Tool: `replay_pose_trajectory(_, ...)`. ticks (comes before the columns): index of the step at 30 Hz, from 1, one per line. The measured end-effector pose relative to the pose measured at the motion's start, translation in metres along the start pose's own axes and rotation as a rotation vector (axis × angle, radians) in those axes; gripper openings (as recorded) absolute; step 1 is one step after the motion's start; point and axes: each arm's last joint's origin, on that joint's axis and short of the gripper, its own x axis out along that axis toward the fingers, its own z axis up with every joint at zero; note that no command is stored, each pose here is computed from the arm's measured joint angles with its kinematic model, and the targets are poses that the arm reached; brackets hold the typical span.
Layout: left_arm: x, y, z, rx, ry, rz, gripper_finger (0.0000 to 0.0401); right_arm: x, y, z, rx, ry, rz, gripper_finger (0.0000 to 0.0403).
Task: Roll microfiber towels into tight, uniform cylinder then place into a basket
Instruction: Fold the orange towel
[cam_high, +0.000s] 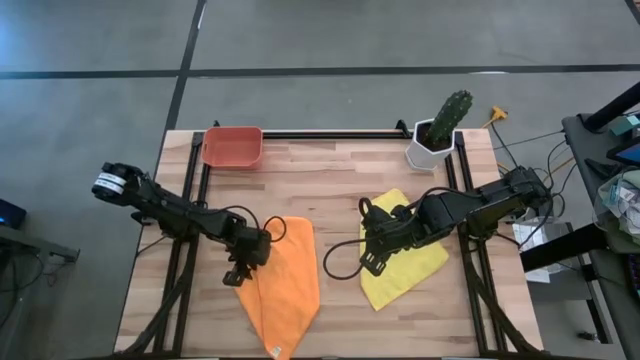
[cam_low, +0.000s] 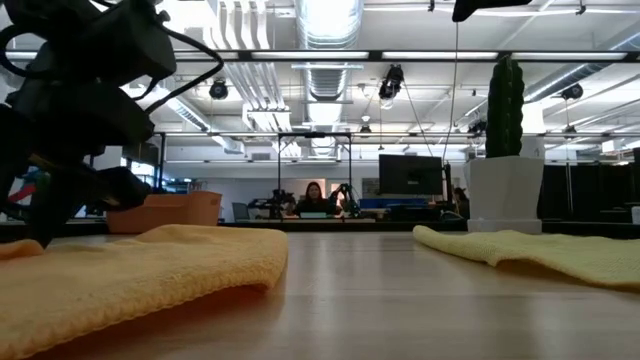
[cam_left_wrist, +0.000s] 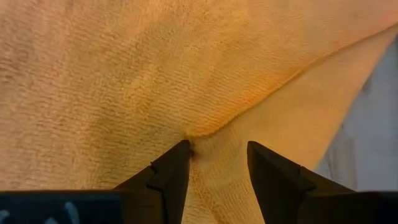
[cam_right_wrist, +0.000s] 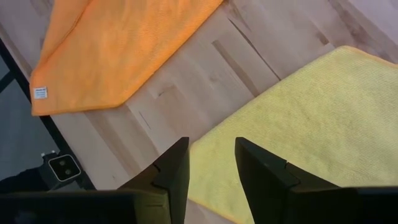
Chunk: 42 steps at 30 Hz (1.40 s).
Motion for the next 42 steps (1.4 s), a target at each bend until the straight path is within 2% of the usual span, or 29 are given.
replay_pose_trajectory(7, 0.0004, -0.0014, -0.0003, 0.001, 0.010, -0.054, 0.0145, 0.0000, 0.0000, 0.0000, 0.014, 0.000, 0.000, 0.0121)
replay_pose_trajectory(14, -0.0008, -0.0049, -0.0004, 0.006, 0.018, -0.162, 0.0145, 0.0000, 0.0001, 0.0000, 0.011, 0.000, 0.001, 0.0123)
replay_pose_trajectory(23, -0.0006, -0.0031, 0.0001, 0.036, 0.005, -0.100, 0.0145, 0.0000, 0.0001, 0.0001, 0.006, -0.001, 0.001, 0.0117)
replay_pose_trajectory(29, -0.0012, -0.0066, 0.0015, 0.053, 0.000, -0.214, 0.0145, 0.0000, 0.0001, 0.0001, 0.000, -0.001, 0.002, 0.0117)
replay_pose_trajectory(42, -0.0001, -0.0032, -0.0008, 0.112, 0.003, -0.121, 0.0145, 0.0000, 0.0001, 0.0001, -0.009, -0.001, 0.001, 0.0117)
